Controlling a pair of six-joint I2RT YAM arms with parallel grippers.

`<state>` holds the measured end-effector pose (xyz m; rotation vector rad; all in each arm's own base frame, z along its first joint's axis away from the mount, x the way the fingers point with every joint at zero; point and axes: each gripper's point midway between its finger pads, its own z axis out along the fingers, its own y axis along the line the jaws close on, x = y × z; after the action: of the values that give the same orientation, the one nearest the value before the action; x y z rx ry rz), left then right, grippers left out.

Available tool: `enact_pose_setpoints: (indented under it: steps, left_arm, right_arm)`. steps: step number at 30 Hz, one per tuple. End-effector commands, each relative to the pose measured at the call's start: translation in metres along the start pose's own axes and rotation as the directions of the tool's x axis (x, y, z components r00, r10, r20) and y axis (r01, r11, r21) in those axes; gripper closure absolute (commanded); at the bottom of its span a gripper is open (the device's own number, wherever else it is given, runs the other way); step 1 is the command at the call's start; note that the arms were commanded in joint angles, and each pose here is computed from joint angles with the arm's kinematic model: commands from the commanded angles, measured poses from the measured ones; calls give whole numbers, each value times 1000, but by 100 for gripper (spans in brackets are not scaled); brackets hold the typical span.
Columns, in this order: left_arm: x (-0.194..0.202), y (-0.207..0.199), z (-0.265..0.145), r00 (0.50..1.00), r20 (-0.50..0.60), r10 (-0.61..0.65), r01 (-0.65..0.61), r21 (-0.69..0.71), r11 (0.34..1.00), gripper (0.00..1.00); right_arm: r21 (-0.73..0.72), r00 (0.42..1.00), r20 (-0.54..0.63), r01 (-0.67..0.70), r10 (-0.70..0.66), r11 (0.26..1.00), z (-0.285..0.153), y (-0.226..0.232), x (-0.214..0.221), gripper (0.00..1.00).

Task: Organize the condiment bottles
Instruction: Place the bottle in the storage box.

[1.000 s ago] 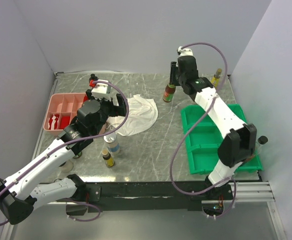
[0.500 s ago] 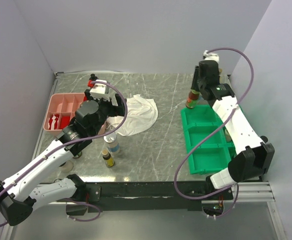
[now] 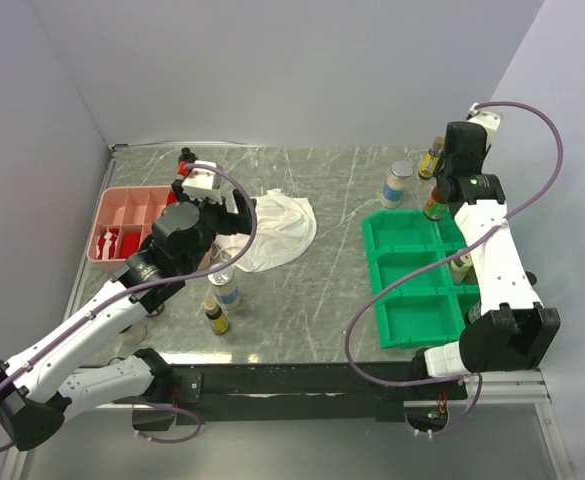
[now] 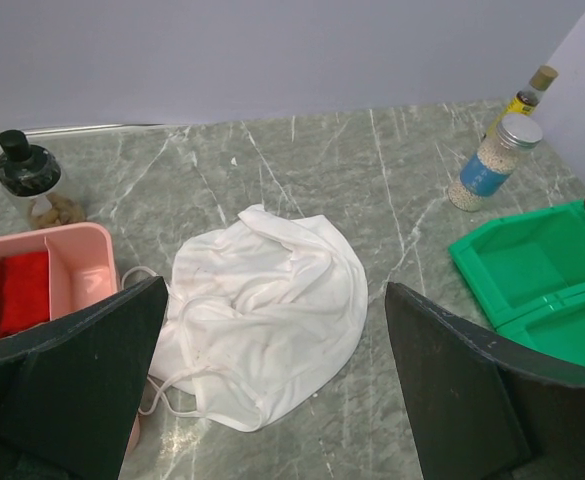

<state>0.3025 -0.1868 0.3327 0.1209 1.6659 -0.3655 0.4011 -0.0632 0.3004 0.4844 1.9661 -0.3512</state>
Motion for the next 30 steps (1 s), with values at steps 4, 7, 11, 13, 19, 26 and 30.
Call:
enact_pose_setpoints:
  steps: [4, 7, 11, 13, 19, 26, 30]
  left_arm:
    - [-18, -6, -5, 998, 63, -31, 30, 20, 999, 3]
    - [-18, -7, -6, 998, 62, -30, 28, 24, 999, 3]
    - [-18, -8, -6, 998, 60, -30, 29, 29, 999, 3]
    - [-20, -10, -7, 997, 63, -36, 34, 38, 999, 3]
    - [-20, -8, -8, 997, 72, -30, 28, 25, 999, 3]
    - [-15, -5, -4, 998, 60, -16, 16, 6, 1000, 3]
    - [-14, -4, -4, 998, 62, -15, 15, 0, 1000, 3]
  right_arm:
    - [155, 974, 210, -117, 83, 981, 3, -56, -57, 100]
    - [189, 973, 211, -134, 93, 973, 13, -73, -54, 100]
    - [221, 971, 217, -151, 102, 963, 24, -89, -48, 100]
    - [239, 970, 219, -157, 104, 958, 29, -96, -44, 100]
    - [263, 972, 213, -158, 102, 952, 46, -106, -34, 100]
    - [254, 974, 210, -137, 83, 957, 61, -108, -21, 100]
    - [247, 973, 219, -129, 74, 960, 75, -106, -14, 100]
